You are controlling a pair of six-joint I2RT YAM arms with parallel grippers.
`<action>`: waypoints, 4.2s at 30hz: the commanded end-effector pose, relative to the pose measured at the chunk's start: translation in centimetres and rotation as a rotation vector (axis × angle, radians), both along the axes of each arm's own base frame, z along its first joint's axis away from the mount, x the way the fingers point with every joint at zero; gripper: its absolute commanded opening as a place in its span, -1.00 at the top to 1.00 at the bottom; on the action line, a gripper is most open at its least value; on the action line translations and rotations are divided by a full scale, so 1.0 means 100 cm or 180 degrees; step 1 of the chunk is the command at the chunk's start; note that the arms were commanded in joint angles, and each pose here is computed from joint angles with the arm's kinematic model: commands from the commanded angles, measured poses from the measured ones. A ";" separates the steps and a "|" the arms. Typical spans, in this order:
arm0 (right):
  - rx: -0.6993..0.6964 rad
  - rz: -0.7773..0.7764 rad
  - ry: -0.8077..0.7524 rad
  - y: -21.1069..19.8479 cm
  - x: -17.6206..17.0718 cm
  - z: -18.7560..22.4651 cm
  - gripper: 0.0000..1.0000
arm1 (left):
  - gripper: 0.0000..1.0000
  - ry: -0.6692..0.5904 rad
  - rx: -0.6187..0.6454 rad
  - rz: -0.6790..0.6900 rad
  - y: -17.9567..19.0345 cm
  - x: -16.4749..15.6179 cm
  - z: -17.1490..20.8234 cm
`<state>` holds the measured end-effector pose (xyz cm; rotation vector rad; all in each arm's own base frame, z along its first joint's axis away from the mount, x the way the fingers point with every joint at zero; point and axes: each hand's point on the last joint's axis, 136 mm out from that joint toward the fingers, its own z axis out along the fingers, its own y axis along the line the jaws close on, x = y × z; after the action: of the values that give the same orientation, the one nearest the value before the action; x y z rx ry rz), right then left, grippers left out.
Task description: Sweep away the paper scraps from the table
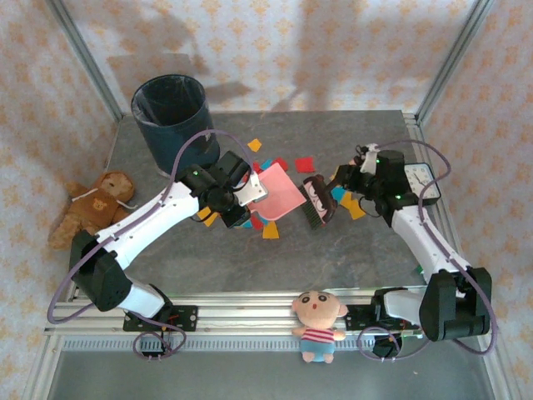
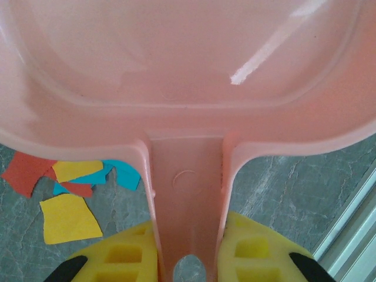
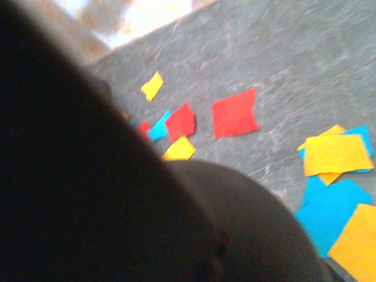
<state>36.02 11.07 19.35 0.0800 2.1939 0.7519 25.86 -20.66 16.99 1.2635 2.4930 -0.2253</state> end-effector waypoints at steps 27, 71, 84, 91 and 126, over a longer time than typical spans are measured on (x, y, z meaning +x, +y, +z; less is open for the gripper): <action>-0.0595 -0.0690 -0.0538 -0.041 -0.008 0.030 1.00 | 1.00 0.0412 0.0465 -0.0509 -0.021 -0.012 -0.045; -0.1952 -0.1498 -0.0291 -0.122 -0.018 0.011 1.00 | 1.00 0.0854 0.1137 -0.0569 -0.078 0.050 -0.110; -0.1933 -0.1499 -0.0275 -0.121 -0.020 0.011 1.00 | 0.67 0.0728 0.1046 -0.0462 -0.085 0.058 -0.122; -0.1905 -0.1500 -0.0281 -0.121 -0.020 0.012 1.00 | 0.32 0.0574 0.0883 -0.0375 -0.086 0.060 -0.123; -0.1784 -0.1492 -0.0260 -0.116 -0.018 0.011 1.00 | 0.54 0.0478 0.0603 -0.0316 -0.078 0.049 -0.151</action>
<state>33.77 -0.71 19.30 0.2373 2.1369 -0.1570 31.34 -29.14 2.51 1.4594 2.6069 -0.1294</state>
